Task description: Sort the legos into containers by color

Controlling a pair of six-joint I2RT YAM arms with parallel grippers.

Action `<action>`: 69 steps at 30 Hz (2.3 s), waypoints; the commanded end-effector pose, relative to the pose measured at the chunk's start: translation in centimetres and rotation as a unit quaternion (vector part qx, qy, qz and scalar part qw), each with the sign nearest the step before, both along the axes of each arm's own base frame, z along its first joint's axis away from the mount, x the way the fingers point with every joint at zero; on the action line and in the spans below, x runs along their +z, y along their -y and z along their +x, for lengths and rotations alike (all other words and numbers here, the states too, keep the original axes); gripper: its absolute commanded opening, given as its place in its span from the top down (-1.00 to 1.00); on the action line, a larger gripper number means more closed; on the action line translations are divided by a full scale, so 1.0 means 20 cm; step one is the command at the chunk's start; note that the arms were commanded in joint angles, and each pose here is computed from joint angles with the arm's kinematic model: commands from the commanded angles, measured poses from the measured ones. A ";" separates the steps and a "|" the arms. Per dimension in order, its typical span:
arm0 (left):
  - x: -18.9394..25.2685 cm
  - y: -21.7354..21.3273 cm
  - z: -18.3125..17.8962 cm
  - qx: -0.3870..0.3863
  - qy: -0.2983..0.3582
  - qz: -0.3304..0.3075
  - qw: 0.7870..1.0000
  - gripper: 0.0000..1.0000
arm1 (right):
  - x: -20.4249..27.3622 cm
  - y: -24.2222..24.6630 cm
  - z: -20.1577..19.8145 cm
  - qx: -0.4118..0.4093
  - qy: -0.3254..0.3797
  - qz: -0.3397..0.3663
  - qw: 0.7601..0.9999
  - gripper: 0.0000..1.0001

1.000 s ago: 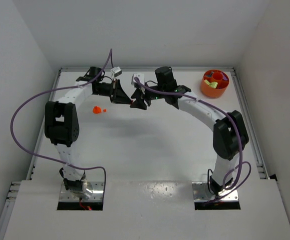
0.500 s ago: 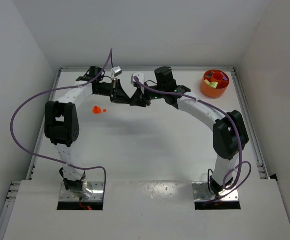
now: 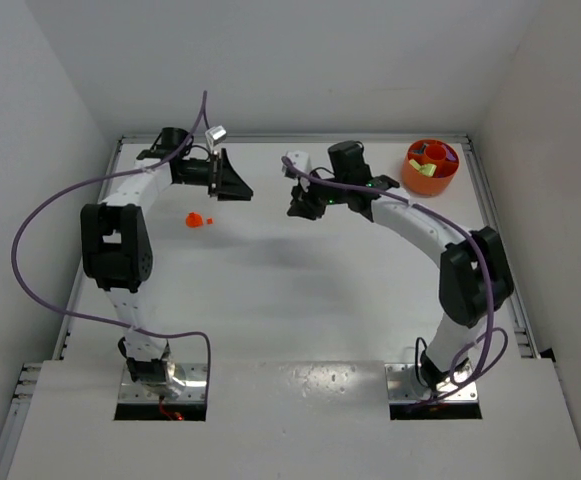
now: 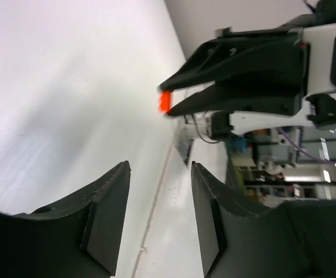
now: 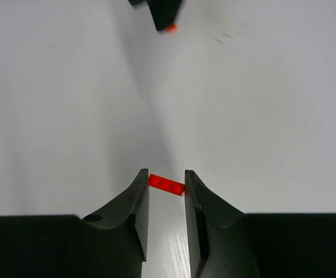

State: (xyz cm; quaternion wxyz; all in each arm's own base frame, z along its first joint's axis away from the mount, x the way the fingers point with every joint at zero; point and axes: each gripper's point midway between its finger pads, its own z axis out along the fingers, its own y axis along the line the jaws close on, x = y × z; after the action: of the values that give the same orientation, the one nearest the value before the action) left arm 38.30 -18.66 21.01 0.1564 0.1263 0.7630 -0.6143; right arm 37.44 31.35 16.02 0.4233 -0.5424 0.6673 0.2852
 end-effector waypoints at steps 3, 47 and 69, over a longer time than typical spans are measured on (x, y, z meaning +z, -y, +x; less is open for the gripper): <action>0.12 -0.14 0.14 0.063 0.109 0.067 0.990 -0.04 | 0.15 0.39 0.20 -0.171 0.012 -0.010 0.985 0.85; -0.04 -0.35 0.38 0.237 -0.087 -0.016 0.968 -0.99 | 0.06 2.12 1.06 -0.639 -0.093 0.022 0.763 0.92; -0.04 -0.56 0.49 0.291 0.111 0.283 0.907 -0.99 | 0.00 2.16 1.16 -0.653 -0.075 0.016 0.753 0.43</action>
State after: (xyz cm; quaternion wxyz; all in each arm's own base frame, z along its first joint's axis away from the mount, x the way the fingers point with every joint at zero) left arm 47.81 -7.86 17.86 0.3263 -0.0302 0.8775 -0.3502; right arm 59.21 -11.81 13.94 0.4335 0.0524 0.8996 -0.0022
